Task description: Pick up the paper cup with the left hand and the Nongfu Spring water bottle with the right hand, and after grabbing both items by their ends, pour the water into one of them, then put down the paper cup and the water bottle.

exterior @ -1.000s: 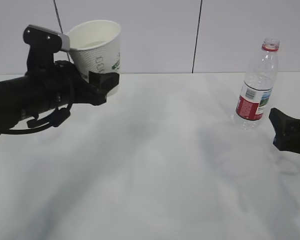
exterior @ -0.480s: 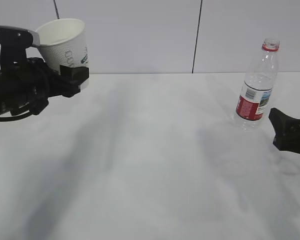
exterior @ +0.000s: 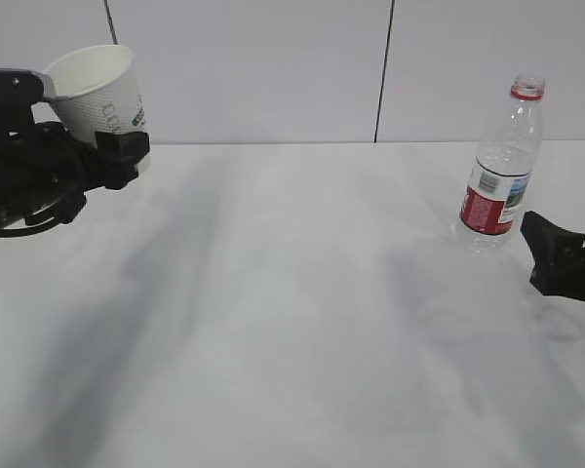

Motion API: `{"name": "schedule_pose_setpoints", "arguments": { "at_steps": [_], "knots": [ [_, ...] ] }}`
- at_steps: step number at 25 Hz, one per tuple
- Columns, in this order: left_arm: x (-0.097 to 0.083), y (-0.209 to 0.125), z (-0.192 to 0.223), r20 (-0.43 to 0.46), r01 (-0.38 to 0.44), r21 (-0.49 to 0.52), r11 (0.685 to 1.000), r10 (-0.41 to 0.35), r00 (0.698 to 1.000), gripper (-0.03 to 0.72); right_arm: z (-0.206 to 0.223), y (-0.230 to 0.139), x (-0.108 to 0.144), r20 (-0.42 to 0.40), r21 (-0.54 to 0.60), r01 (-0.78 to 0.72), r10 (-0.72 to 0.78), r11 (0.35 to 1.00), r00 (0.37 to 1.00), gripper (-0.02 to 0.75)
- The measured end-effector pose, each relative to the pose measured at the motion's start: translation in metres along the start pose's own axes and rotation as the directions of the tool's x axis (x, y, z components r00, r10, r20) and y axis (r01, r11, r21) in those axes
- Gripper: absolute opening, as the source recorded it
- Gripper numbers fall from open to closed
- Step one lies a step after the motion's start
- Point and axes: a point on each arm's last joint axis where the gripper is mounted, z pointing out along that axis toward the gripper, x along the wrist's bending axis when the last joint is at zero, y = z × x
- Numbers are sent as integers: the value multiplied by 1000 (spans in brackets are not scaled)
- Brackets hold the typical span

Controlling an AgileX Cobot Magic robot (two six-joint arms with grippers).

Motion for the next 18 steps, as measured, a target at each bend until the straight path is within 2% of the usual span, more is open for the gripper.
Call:
{"name": "schedule_pose_setpoints", "arguments": {
  "at_steps": [9,18],
  "knots": [
    [18,-20,8,-101,24,-6,1000,-25,995,486,0,0,1,-6,0,-31,31,1000,999,593],
    [31,-44,15,-145,37,-4,999,-37,989,486,0,0,1,-6,0,-33,33,999,999,593]
  ]
}}
